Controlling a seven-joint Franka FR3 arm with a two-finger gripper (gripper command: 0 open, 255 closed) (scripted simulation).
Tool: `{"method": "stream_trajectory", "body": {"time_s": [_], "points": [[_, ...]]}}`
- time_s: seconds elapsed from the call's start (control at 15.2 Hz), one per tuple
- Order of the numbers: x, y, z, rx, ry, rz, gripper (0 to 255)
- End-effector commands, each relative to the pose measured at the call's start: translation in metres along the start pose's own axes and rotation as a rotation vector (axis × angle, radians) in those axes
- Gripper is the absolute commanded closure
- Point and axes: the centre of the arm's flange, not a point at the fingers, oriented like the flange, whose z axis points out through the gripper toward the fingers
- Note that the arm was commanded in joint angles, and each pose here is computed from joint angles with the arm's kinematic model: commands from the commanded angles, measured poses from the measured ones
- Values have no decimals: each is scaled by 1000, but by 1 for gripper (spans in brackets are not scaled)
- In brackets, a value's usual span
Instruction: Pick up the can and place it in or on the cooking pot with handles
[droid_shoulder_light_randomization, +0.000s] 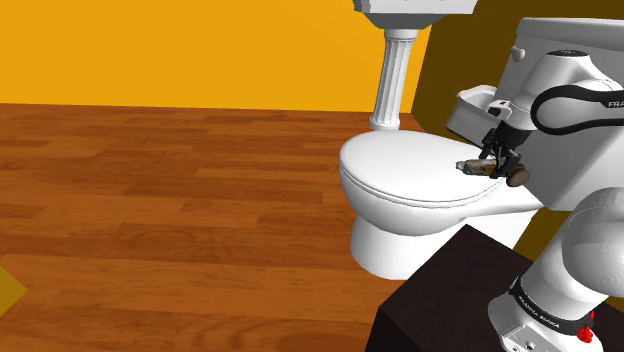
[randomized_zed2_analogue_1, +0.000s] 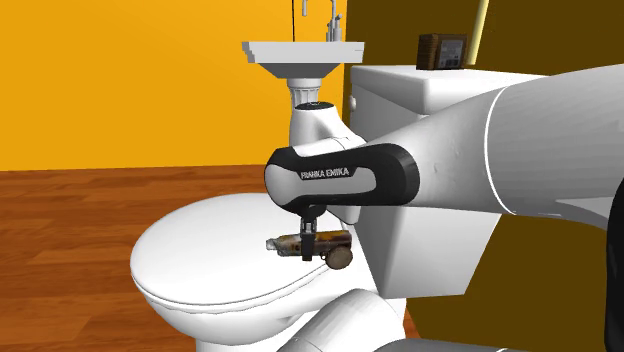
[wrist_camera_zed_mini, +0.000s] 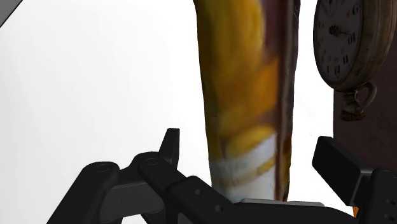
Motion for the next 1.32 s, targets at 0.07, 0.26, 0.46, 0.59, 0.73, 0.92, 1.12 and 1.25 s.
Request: {"method": "stream_trajectory", "body": {"time_s": [0.07, 0.26, 0.46, 0.59, 0.73, 0.92, 1.12, 1.25], "points": [[0, 0, 0, 0, 0, 0, 255], [0, 0, 0, 0, 0, 0, 255], [0, 0, 0, 0, 0, 0, 255], [0, 0, 0, 0, 0, 0, 255], [0, 2, -10, 0, 0, 0, 255], [1, 4, -26, 0, 0, 0, 255], [2, 6, -42, 0, 0, 0, 255], [2, 8, -52, 0, 0, 0, 255]]}}
